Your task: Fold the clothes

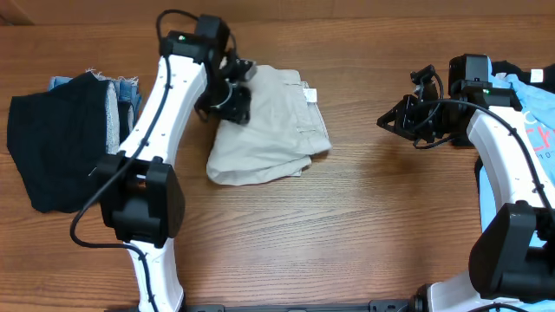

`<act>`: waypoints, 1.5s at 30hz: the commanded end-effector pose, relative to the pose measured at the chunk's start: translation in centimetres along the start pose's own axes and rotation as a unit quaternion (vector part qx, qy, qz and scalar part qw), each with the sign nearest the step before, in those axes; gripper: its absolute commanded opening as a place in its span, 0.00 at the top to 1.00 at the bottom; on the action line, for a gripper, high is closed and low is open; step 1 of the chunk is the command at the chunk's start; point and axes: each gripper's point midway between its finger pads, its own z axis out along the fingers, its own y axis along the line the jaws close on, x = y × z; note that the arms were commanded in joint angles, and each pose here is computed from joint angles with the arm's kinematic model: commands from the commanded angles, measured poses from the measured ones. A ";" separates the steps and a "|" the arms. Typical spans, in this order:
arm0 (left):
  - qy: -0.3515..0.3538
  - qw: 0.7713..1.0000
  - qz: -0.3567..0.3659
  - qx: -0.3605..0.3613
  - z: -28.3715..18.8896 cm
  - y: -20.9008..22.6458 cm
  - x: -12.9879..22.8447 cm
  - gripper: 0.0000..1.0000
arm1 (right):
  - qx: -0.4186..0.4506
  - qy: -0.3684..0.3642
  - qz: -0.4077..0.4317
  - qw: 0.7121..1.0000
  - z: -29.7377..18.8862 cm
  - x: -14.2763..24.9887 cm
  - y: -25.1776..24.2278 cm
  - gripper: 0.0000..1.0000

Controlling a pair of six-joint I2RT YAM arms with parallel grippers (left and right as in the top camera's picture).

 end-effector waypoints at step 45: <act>-0.074 0.987 -0.119 0.073 -2.4 7.1 -0.7 0.45 | 0.201 0.168 0.153 0.953 16.8 7.9 -2.0 0.96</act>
